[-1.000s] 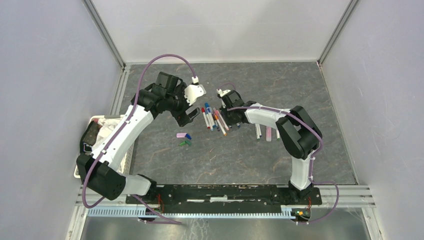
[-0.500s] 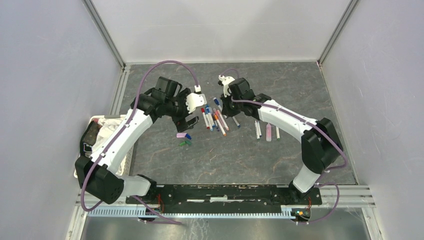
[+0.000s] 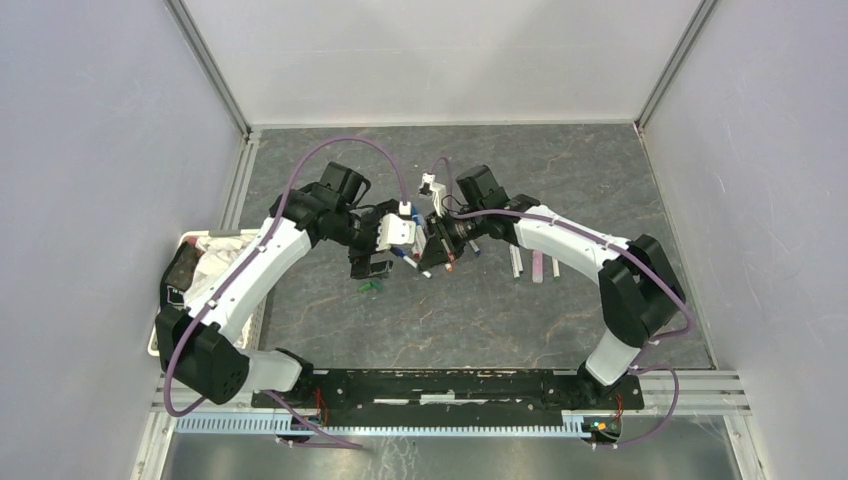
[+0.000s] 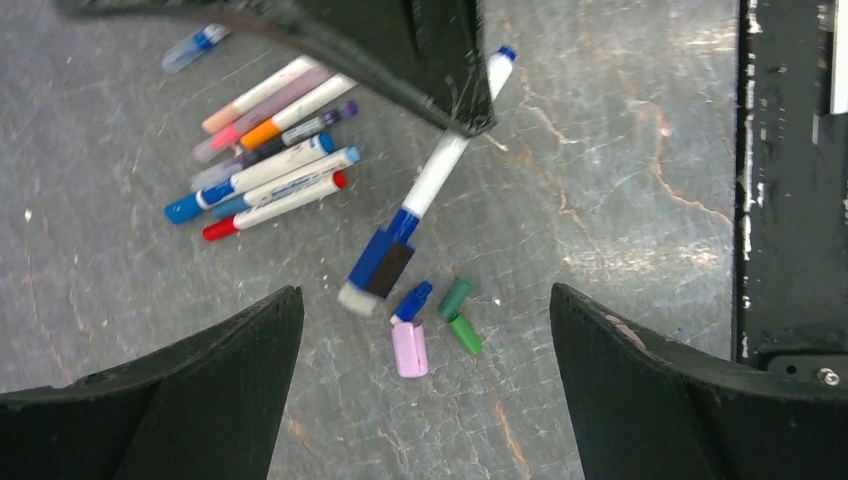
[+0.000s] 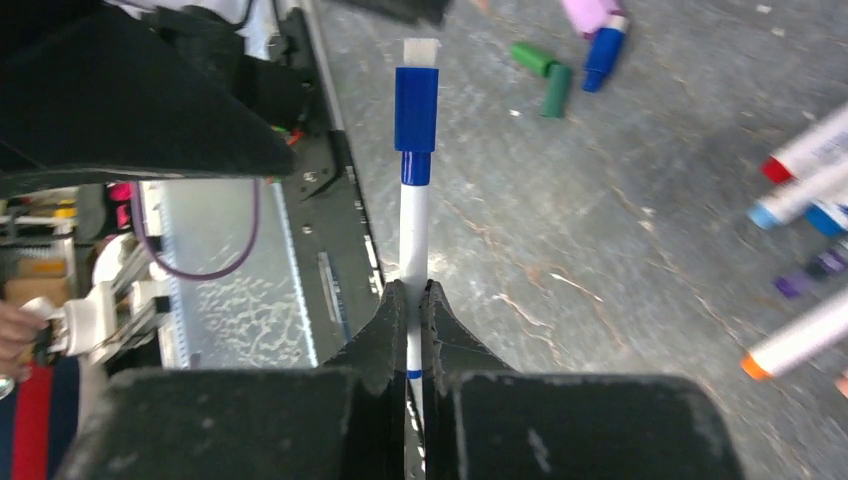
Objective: Open the pen caps
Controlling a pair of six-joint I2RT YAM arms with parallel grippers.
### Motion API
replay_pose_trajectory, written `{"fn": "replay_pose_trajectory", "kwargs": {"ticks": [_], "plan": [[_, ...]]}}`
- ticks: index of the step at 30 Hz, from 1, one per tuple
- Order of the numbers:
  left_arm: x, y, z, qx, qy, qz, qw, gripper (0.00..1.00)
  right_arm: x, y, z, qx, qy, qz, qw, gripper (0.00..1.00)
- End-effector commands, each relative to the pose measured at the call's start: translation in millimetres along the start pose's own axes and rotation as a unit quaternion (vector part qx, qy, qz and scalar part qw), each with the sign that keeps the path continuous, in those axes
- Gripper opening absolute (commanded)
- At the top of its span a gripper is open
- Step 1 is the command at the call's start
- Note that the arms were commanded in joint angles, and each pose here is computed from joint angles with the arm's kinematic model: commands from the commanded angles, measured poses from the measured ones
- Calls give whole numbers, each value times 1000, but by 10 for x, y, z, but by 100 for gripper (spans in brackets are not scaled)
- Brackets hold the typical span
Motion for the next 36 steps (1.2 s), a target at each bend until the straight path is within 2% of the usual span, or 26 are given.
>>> {"fn": "replay_pose_trajectory", "kwargs": {"ticks": [1, 5, 12, 16, 19, 23, 26, 28, 30, 36], "plan": [[35, 66, -208, -57, 53, -13, 997, 95, 121, 42, 238, 100, -22, -22, 994, 0], [5, 123, -248, -67, 62, -6, 996, 85, 153, 83, 285, 123, -21, -18, 992, 0], [-70, 175, -227, -67, 82, 18, 994, 49, 165, 110, 289, 133, -16, -17, 991, 0], [-94, 192, -249, -68, 90, 24, 993, 38, 168, 126, 320, 144, -9, -22, 989, 0], [-76, 201, -286, -72, 97, 25, 992, 25, 183, 158, 348, 153, -7, -24, 988, 1], [-32, 185, -299, -71, 107, 27, 991, 3, 181, 243, 364, 159, 4, -20, 987, 24], [-9, 162, -286, -66, 110, 29, 991, 2, 183, 336, 373, 165, 16, -17, 986, 38], [7, 143, -287, -63, 112, 30, 991, 2, 202, 397, 385, 168, 19, -15, 986, 39], [18, 130, -289, -61, 115, 31, 991, 2, 213, 459, 388, 167, 20, -10, 986, 38], [-76, 86, -244, -44, 126, 62, 989, 2, 146, 467, 352, 153, 21, 1, 988, 0]]}}
Point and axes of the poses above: each gripper's point midway between its finger pads, its own y axis out along the fingers, its own z axis along the line the jaws close on, x = y × z, the point moved 3 cm from there along -y, back along the fingers, and after that the axes turned 9 degrees about -y, right-handed, at the moved point
